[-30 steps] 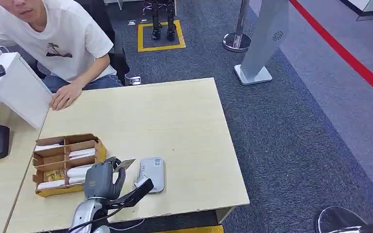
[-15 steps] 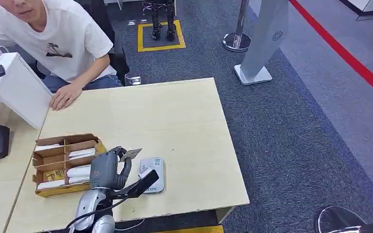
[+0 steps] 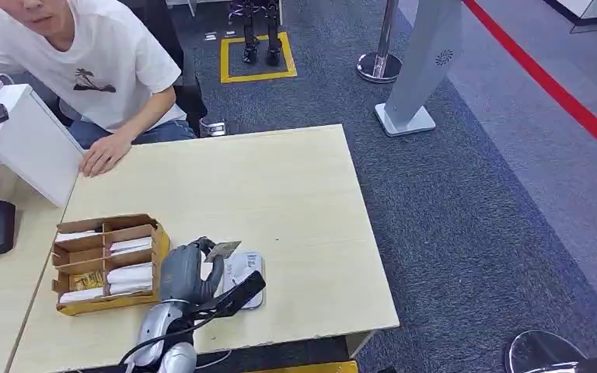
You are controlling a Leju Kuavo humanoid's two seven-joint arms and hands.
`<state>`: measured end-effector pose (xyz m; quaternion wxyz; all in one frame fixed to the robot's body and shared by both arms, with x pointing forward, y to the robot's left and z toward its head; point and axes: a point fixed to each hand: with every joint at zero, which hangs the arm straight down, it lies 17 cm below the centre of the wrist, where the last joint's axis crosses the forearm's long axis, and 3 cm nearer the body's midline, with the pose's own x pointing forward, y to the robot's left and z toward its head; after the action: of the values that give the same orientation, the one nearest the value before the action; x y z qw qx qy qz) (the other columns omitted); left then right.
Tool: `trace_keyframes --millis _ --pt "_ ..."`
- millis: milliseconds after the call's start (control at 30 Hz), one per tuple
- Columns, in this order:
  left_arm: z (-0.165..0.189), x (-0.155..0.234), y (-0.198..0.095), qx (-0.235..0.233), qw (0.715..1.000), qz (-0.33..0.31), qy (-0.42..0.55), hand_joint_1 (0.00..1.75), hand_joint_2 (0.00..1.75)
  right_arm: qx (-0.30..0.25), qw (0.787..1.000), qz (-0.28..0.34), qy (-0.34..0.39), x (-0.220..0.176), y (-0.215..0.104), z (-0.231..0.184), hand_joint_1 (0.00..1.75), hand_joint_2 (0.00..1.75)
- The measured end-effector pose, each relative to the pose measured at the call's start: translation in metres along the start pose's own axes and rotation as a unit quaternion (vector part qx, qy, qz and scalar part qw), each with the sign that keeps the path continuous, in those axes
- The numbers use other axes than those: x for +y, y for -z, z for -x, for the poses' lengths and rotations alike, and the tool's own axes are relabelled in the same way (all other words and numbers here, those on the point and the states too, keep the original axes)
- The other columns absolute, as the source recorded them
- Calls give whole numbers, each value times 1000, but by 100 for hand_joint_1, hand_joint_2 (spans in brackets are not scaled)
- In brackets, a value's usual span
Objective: Pass the card to the sensor for recognition and then transmit it.
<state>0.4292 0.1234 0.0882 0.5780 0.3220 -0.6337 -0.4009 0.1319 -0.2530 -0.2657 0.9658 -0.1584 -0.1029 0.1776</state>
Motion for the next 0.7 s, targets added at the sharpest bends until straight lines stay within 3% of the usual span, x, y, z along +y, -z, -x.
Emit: trace_keyframes --millis 700 --pt "2 -40 -18 22 999 31 -32 175 175 1 1000 -2 10 3 -1 -1 0 0"
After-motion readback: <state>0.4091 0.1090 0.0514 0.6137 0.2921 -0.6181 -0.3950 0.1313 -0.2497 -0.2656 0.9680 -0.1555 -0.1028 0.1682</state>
